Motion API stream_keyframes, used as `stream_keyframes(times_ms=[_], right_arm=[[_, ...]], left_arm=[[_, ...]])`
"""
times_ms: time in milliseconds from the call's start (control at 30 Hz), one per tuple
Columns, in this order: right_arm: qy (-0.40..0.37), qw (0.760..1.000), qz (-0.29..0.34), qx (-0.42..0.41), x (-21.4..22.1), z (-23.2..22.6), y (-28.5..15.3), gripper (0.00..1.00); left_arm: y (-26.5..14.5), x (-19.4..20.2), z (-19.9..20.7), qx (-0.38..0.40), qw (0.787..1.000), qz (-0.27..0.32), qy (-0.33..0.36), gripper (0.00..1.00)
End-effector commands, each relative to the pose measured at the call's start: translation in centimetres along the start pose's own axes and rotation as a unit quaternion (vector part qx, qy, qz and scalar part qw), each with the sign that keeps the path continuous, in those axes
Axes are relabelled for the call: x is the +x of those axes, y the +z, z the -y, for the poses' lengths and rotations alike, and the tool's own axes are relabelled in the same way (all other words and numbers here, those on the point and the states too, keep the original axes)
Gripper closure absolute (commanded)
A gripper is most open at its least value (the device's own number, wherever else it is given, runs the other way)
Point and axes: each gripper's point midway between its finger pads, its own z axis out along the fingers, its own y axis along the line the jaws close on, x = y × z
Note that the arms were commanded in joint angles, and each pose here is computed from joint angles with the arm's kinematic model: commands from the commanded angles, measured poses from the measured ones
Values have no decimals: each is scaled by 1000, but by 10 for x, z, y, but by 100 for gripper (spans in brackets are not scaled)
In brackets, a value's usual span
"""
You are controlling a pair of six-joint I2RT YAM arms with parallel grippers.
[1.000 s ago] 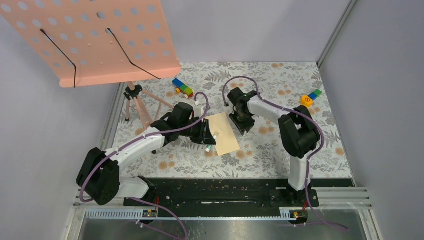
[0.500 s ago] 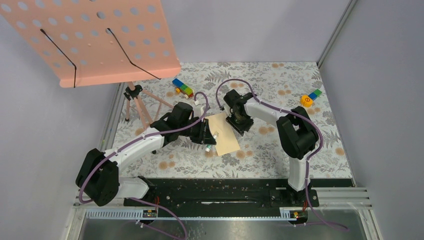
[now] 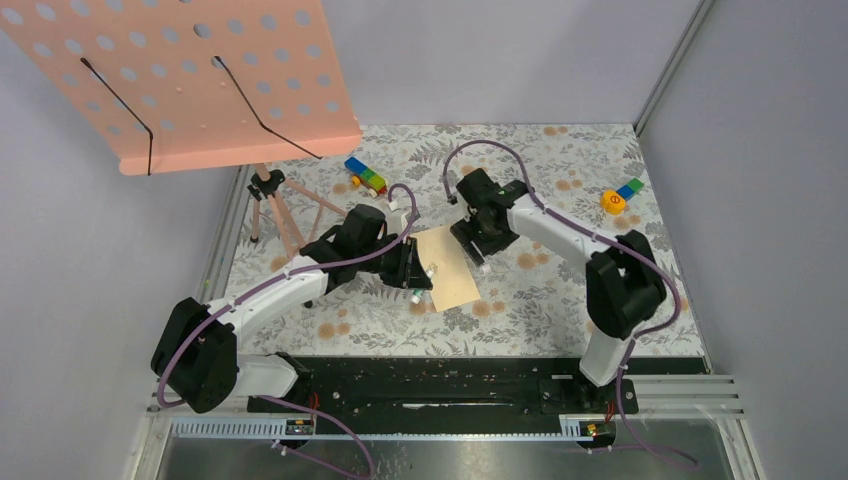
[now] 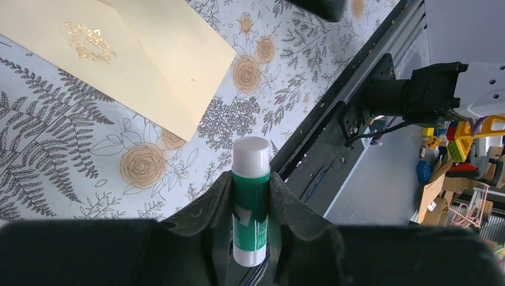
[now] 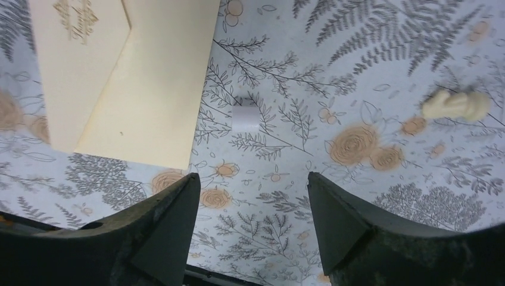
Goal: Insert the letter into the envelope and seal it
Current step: Adjust the solid glue cap at the center of the board, then pick up the solid glue cap from the center of the board.
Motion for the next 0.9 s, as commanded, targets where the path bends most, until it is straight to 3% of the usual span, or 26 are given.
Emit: stream_keyframes(times_ms=[0,100,167,267,333,400,867], right_arm=[[126,991,29,31,0,9,-34,25],[266,964,11,24,8,10,-34,26],[392,920,-5,14,15,5,-30,28],[555,831,-17,-31,18,-13,-18,31],[632,774,-11,-33,21,-15,-10,32],[669,741,5,-54,13,-16,-3,33],[720,692,-30,-48,-3,-9,25,40]], left_arm=[[-4,-9,9,21,999,23,19,100],[-3,-8,9,23,999,24,17,100],[-3,-8,8,24,999,25,16,100],[-2,-7,8,25,999,25,16,100],[-3,-7,9,26,999,26,18,100],[-4,-7,9,26,999,28,20,100],[-5,-4,8,26,999,29,22,100]])
